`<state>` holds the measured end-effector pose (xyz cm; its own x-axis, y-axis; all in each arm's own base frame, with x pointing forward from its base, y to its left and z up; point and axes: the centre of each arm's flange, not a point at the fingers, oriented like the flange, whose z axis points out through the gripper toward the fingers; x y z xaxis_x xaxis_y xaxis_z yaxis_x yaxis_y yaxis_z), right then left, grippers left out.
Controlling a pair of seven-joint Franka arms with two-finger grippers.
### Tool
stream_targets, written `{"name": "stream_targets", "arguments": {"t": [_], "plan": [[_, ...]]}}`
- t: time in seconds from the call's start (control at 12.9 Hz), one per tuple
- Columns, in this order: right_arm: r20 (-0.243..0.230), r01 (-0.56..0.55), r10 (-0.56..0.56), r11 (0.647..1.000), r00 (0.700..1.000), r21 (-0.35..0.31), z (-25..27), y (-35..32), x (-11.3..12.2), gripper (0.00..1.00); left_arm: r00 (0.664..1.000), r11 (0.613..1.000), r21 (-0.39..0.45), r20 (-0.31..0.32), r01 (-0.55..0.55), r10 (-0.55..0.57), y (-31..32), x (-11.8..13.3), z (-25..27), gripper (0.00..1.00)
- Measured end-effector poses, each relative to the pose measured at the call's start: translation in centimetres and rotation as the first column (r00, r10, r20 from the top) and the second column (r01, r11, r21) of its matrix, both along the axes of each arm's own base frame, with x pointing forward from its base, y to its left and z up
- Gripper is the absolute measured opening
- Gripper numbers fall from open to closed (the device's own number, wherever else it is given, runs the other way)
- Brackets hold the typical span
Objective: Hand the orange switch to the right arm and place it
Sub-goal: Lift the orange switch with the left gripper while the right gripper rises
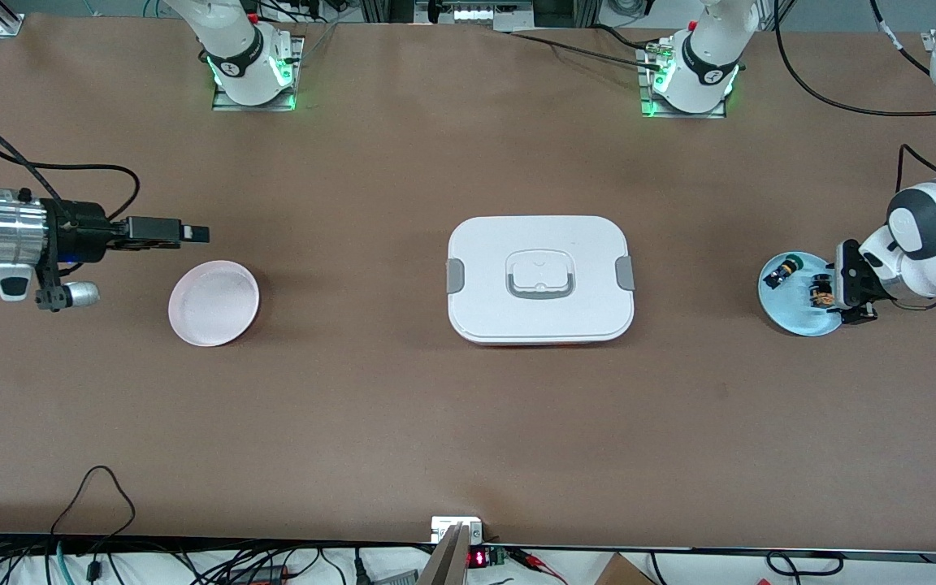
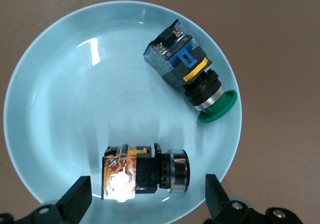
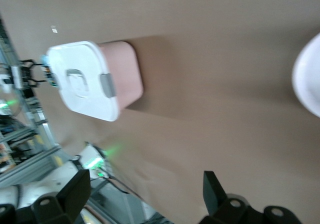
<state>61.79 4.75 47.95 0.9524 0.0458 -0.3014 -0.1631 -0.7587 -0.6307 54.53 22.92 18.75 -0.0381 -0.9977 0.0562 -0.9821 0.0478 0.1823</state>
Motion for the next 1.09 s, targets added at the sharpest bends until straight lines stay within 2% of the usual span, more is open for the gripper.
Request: {"name": "stream_targets", "arguments": {"t": [0.23, 0.62, 0.7, 0.78, 0.93, 1.09], "plan": [[-0.004, 0.039, -0.039, 0.996, 0.999, 0.078, -1.1, 1.7, 0.2, 1.00, 1.000, 1.000, -0.001, -0.001, 0.002, -0.002, -0.1, -0.2, -0.2, 1.00], [-0.011, 0.041, -0.040, 0.993, 0.999, 0.109, -1.9, 3.9, 0.0, 1.00, 1.000, 1.000, 0.001, 0.007, 0.004, -0.004, -0.1, -0.2, -0.7, 0.98], [-0.019, 0.048, -0.046, 0.991, 0.999, 0.125, -2.0, 4.1, -0.1, 1.00, 1.000, 1.000, 0.001, 0.006, 0.005, -0.005, -0.1, -0.2, -0.8, 0.93], [-0.028, 0.056, -0.052, 0.988, 0.998, 0.143, -2.1, 4.2, -0.1, 1.00, 1.000, 1.000, 0.000, 0.006, 0.005, -0.005, -0.1, -0.2, -0.9, 0.93], [-0.038, 0.071, -0.065, 0.981, 0.997, 0.180, -2.1, 4.6, -0.1, 1.00, 1.000, 1.000, 0.000, 0.010, 0.010, -0.010, -0.1, -0.1, -0.8, 0.74], [-0.043, 0.076, -0.068, 0.973, 0.997, 0.217, -1.9, 5.4, -0.1, 1.00, 1.000, 1.000, -0.005, 0.014, 0.002, -0.002, -0.2, -0.1, -0.8, 0.74]]}}
